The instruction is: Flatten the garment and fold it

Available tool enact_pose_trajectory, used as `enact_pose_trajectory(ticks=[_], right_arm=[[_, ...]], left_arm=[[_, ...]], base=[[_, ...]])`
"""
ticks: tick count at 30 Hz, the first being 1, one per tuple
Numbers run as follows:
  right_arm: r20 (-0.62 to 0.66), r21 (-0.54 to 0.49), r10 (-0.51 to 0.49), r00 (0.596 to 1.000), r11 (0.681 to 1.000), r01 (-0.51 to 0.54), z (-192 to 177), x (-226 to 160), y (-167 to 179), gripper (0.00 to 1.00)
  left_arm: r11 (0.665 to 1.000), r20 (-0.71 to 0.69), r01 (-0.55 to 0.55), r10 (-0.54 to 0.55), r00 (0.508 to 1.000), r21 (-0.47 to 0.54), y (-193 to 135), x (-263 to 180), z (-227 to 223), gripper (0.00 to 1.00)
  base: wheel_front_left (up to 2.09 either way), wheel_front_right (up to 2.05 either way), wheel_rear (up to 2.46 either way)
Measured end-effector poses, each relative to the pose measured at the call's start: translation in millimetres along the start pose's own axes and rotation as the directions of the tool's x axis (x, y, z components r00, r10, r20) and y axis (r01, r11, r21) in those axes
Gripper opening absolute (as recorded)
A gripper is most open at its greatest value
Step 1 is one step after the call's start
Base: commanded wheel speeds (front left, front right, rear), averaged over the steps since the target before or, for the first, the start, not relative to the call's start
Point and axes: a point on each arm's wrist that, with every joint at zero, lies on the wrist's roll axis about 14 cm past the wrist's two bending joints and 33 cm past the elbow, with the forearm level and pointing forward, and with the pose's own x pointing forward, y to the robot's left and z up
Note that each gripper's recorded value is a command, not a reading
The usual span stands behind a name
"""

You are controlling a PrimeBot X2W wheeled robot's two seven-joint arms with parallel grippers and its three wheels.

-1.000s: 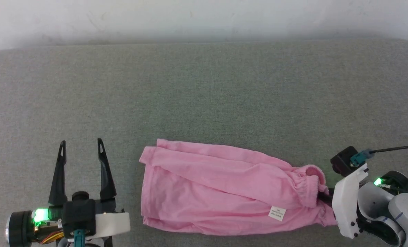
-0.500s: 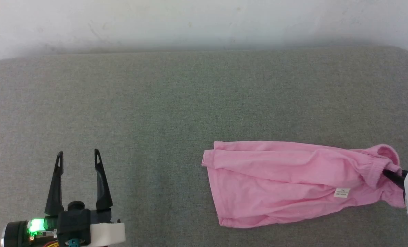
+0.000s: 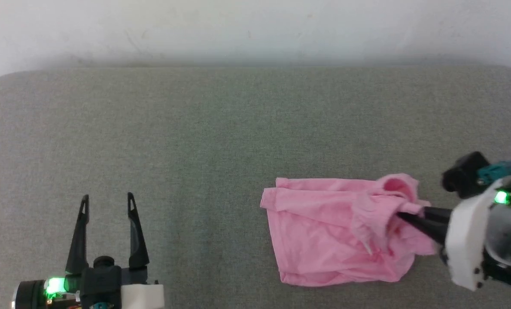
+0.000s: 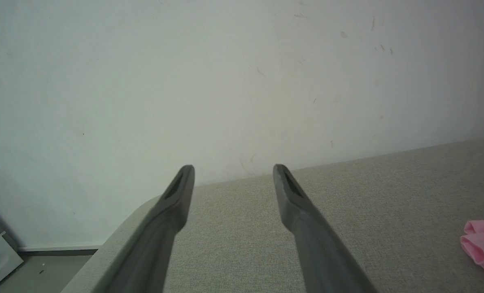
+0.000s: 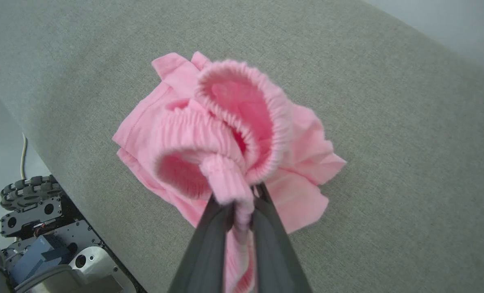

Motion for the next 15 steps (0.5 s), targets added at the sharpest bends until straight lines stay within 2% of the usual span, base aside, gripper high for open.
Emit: enact_pose_trajectory(ticks=[6,9,15], right_arm=[[-0.024,-0.090,0.116,0.993,0.989,-0.117,21.9,40.0,38.1,0.00],[-0.076,-0.122,0.132,0.988,0.983,-0.141,21.1,63.8,44.6,0.00],[-0.203,-0.084,0.193,0.960,0.973,-0.213,-1.8,106.6,61.0,0.00]], left_arm=[[1.000,-0.011,0.001,-0.001,1.000,0.003,-3.2,3.9,-4.3,1.00],[1.000,-0.013,-0.005,0.005,1.000,0.005,-3.4,7.5,-6.0,1.00],[1.000,-0.029,-0.016,0.016,0.999,0.006,-3.7,13.9,-12.5,1.00]], base=[[0.00,0.00,0.00],[0.00,0.00,0.00],[0.00,0.00,0.00]])
